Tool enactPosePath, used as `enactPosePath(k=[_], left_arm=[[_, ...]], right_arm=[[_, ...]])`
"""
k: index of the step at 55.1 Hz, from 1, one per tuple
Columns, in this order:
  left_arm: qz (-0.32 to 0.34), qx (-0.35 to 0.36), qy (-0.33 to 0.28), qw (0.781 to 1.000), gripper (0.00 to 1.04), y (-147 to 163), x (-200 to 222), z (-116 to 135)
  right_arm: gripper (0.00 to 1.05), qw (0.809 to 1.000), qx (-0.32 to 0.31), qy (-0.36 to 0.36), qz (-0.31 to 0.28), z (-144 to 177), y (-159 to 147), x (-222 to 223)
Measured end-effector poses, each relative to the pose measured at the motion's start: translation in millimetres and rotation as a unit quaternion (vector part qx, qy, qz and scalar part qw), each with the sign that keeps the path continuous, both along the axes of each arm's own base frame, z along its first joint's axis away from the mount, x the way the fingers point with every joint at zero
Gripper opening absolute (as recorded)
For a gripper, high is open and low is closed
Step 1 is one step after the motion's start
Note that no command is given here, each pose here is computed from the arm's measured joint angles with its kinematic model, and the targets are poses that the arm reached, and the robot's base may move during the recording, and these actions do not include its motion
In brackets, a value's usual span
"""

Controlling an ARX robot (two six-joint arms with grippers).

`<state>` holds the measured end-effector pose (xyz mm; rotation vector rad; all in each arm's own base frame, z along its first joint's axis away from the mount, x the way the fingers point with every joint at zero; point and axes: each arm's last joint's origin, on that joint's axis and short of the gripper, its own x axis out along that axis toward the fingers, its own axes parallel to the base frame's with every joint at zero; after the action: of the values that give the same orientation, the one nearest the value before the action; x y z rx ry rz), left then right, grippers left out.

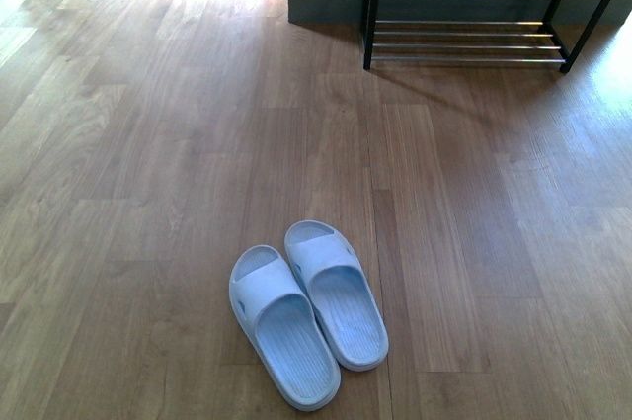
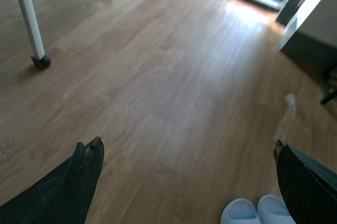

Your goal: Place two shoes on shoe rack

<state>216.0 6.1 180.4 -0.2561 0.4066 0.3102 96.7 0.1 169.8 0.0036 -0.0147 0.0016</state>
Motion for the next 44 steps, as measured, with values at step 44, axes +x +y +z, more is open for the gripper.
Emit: enactPosePath(k=[44], left_arm=[[-0.31,-0.002,0.398,0.863,0.95,-120,127,-264]], right_arm=[[0.96,1.0,0.0,0.0,0.0,0,0,0]])
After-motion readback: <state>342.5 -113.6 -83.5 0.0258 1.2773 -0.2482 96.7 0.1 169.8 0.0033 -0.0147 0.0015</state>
